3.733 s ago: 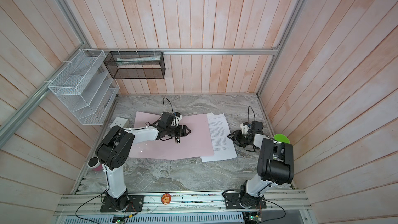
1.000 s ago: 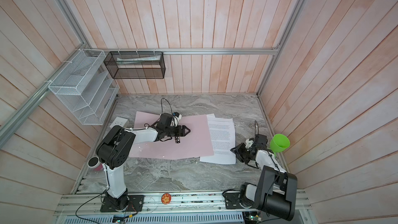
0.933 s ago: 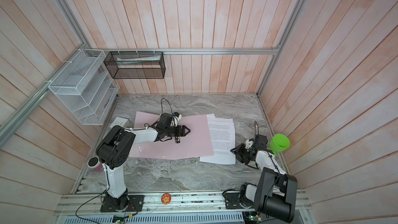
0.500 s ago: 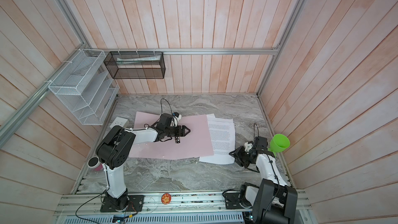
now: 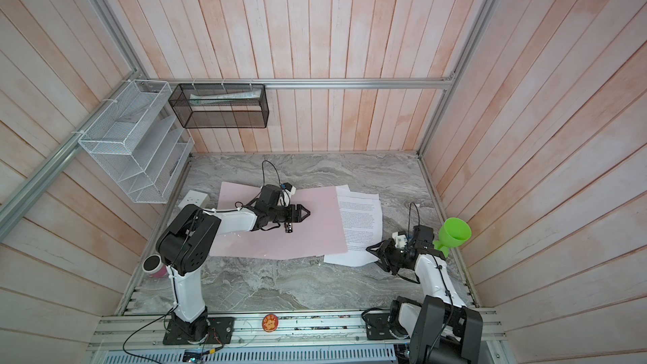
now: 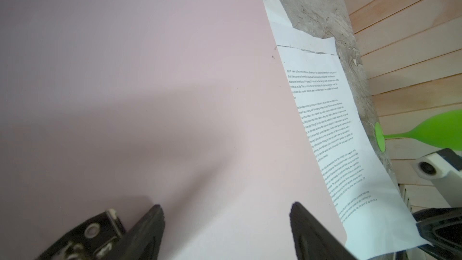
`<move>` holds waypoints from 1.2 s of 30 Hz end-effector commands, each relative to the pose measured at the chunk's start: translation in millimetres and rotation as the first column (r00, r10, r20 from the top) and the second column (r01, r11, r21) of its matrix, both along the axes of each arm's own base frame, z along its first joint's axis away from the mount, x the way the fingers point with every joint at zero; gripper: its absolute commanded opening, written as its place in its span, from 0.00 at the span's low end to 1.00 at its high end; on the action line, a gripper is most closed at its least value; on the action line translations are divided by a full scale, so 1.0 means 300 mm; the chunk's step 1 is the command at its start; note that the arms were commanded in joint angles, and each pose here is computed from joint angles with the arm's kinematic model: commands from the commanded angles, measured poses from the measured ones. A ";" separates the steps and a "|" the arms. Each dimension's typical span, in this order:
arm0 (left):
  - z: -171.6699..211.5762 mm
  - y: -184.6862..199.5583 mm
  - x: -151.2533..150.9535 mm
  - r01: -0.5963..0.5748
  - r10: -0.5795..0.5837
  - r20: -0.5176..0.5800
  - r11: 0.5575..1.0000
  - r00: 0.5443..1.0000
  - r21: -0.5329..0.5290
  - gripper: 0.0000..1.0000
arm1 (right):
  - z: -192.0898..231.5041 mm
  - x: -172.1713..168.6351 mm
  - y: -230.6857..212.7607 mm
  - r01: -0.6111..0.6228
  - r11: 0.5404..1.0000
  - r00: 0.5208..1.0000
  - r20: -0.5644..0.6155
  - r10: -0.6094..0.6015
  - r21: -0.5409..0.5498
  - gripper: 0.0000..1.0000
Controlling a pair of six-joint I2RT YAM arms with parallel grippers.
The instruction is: Put the files into the folder
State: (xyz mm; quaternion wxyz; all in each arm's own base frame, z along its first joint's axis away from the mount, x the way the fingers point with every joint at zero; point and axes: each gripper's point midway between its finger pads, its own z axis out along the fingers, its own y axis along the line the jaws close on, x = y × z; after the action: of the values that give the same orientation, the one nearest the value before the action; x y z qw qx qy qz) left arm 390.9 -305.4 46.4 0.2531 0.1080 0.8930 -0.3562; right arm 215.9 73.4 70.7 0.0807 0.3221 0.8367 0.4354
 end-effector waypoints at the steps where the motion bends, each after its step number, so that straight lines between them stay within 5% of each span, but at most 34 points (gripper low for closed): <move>1: -0.097 0.023 -0.065 0.002 0.003 -0.100 0.999 0.995 0.050 0.82 | 0.045 0.030 0.036 -0.017 0.995 0.998 0.061 0.011 0.099 0.40; 12: -0.093 0.020 -0.061 0.006 -0.001 -0.097 0.999 0.995 0.051 0.82 | -0.091 0.070 -0.051 -0.024 0.994 1.000 -0.015 0.022 -0.103 0.38; 36: -0.114 0.018 -0.046 0.027 -0.023 -0.090 0.999 0.996 0.046 0.82 | -0.123 0.267 -0.109 -0.027 0.989 0.995 0.092 0.040 -0.147 0.25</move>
State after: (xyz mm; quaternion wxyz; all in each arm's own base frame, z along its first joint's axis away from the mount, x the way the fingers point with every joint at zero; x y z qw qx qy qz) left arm 389.9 -307.8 46.2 0.2515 0.1143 0.8904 -0.3618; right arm 282.6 42.4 32.6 0.1190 0.2988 0.8637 0.3881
